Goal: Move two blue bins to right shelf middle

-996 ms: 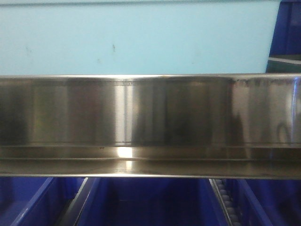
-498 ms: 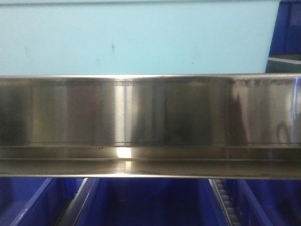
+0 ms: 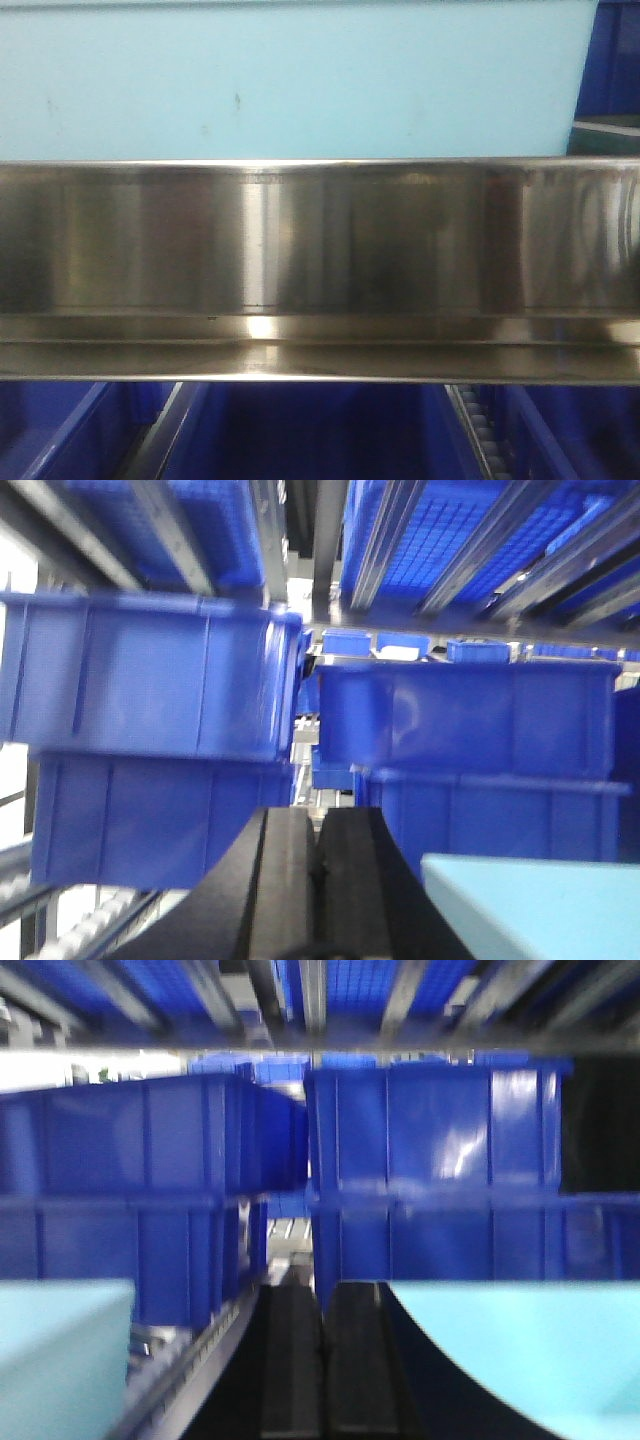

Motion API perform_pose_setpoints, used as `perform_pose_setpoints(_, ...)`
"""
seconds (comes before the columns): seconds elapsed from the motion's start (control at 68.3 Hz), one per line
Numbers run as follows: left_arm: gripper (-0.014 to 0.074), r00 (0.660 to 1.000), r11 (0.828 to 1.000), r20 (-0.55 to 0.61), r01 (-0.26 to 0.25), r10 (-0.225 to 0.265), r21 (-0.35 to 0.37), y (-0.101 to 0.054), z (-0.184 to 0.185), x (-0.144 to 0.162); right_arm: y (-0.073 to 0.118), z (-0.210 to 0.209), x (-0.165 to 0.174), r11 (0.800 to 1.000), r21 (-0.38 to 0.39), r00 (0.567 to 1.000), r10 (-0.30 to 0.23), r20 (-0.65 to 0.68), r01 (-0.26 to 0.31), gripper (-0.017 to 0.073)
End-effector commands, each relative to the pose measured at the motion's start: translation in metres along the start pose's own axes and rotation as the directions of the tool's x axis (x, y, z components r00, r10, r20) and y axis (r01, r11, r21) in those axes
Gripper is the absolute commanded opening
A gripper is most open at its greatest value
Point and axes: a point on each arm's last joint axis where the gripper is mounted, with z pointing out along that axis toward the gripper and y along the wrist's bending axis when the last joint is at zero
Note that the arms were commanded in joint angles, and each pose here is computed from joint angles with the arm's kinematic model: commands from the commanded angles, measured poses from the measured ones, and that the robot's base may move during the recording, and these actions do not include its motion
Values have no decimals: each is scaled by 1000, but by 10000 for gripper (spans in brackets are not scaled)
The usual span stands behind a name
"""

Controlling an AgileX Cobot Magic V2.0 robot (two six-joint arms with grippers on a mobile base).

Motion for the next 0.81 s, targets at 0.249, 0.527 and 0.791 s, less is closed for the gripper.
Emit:
perform_pose_setpoints(0.249,363,975,1000,-219,-21,23,9,-2,48,-54,4,34,-60,1000,-6,998,5,-70,-5,489)
perform_pose_setpoints(0.527,610,930,995,-366,15,21,94,-13,99,-63,5,86,-71,1000,-11,982,7,-187,-10,569)
perform_pose_setpoints(0.791,610,814,986,-580,67,34,152,-29,163,-86,43,153,-109,971,-228,855,-62,-515,-67,569)
